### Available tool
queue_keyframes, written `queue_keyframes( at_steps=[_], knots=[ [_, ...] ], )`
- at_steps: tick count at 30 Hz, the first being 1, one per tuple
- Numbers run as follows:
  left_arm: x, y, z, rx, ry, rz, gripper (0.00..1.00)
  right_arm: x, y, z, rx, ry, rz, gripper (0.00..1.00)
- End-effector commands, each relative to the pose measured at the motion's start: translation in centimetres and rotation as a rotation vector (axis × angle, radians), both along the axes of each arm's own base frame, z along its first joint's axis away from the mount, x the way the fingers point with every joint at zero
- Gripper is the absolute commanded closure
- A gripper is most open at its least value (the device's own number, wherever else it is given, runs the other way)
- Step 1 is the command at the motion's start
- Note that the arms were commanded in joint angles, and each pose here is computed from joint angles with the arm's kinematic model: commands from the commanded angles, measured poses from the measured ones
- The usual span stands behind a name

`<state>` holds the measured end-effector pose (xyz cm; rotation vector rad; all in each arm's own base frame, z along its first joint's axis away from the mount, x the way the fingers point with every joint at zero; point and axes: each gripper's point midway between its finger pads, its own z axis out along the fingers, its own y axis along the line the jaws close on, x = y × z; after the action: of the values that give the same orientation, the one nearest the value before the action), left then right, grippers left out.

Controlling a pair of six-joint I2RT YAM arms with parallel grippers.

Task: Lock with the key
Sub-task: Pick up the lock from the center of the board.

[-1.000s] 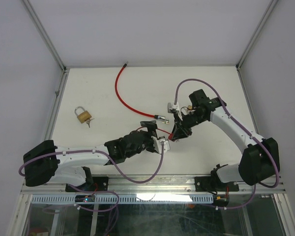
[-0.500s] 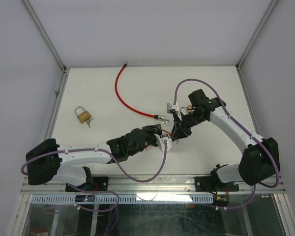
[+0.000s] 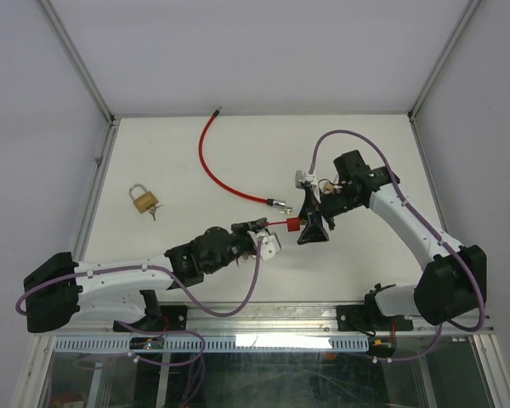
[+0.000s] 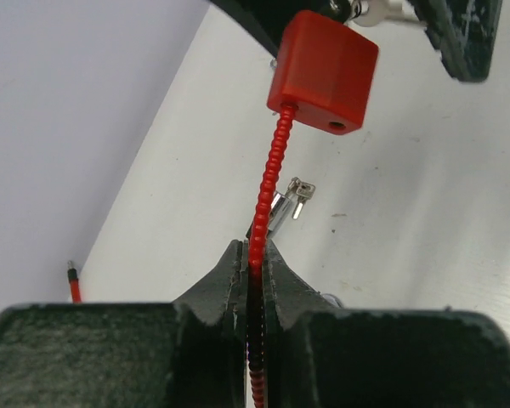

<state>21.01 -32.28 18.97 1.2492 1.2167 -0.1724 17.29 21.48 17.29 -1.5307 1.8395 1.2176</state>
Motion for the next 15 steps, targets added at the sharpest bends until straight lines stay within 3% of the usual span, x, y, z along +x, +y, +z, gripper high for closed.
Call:
queue_keyframes(
  at_steps=[1,8,15],
  knots=[
    [-0.9,0.4,3.8,-0.246,0.044,-0.012,1.0,-0.1,0.1,6.8,0.203,-0.101,-0.006,0.28],
    [-1.7,0.8,3.4,-0.307,0.109,-0.023,1.0,-0.5,-1.6,11.7,0.388,-0.238,-0.078,0.21],
    [-2.4,0.3,3.4,-0.324,0.131,-0.066,1.0,-2.0,-1.7,10.7,0.506,-0.347,0.003,0.22]
  ],
)
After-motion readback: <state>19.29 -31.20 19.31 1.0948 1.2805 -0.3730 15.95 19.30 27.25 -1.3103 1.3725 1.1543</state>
